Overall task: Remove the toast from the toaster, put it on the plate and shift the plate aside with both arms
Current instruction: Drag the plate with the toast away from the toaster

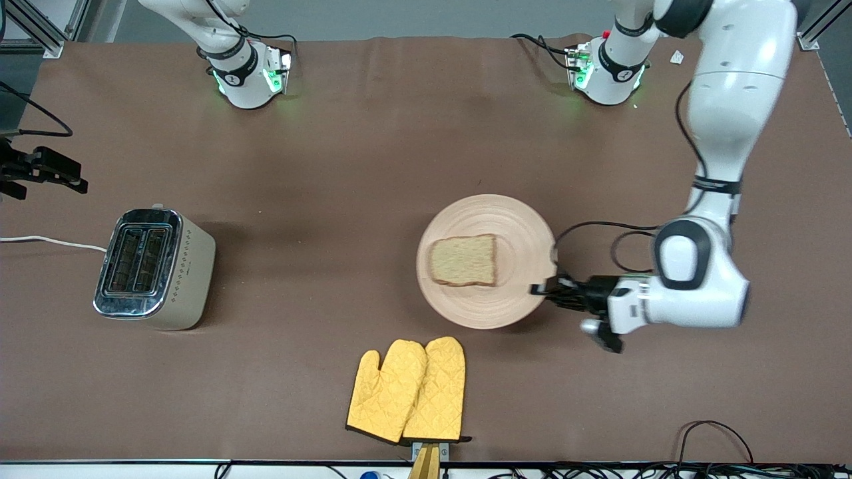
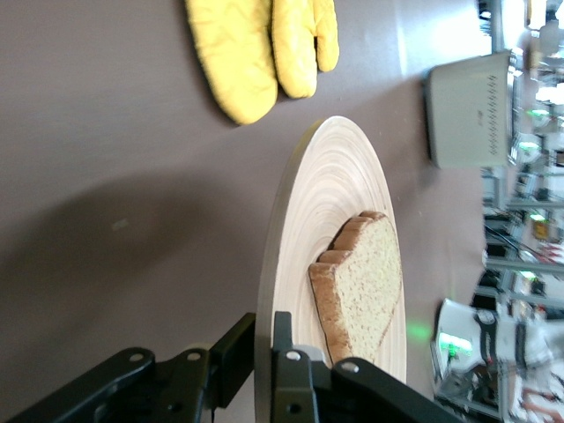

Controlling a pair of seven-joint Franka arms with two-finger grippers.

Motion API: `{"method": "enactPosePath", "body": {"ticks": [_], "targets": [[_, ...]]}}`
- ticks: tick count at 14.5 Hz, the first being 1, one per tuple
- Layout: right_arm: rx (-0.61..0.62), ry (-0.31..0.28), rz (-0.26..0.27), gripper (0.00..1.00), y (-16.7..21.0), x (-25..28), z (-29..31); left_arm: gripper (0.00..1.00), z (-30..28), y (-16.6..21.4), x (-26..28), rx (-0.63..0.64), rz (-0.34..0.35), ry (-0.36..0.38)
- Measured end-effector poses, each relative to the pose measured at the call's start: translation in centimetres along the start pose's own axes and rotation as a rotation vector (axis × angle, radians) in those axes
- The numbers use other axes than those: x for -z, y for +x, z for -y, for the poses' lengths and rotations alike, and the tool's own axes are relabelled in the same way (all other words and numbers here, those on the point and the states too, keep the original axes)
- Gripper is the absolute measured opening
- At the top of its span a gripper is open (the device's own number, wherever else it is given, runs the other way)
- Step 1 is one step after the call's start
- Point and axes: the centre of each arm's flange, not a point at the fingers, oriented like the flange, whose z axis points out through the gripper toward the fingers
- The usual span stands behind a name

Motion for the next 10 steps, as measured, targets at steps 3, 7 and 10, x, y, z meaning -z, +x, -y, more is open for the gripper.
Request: {"method": "enactPosePath", "body": {"ticks": [3, 7, 10], "targets": [[0.002, 0.000, 0.003, 1.00, 0.0, 0.0, 0.1, 0.13, 8.1, -4.5, 7.9, -0.059, -0.053, -0.056], [0.002, 0.001, 0.008, 1.00, 0.0, -0.1, 0.2, 0.13, 19.3, -11.7, 13.0, -0.083, -0.102, -0.066], [0.003, 0.002, 0.008, 1.00, 0.0, -0.1, 0.2, 0.13, 24.1, -14.4, 13.6, -0.074, -0.104, -0.081]]}}
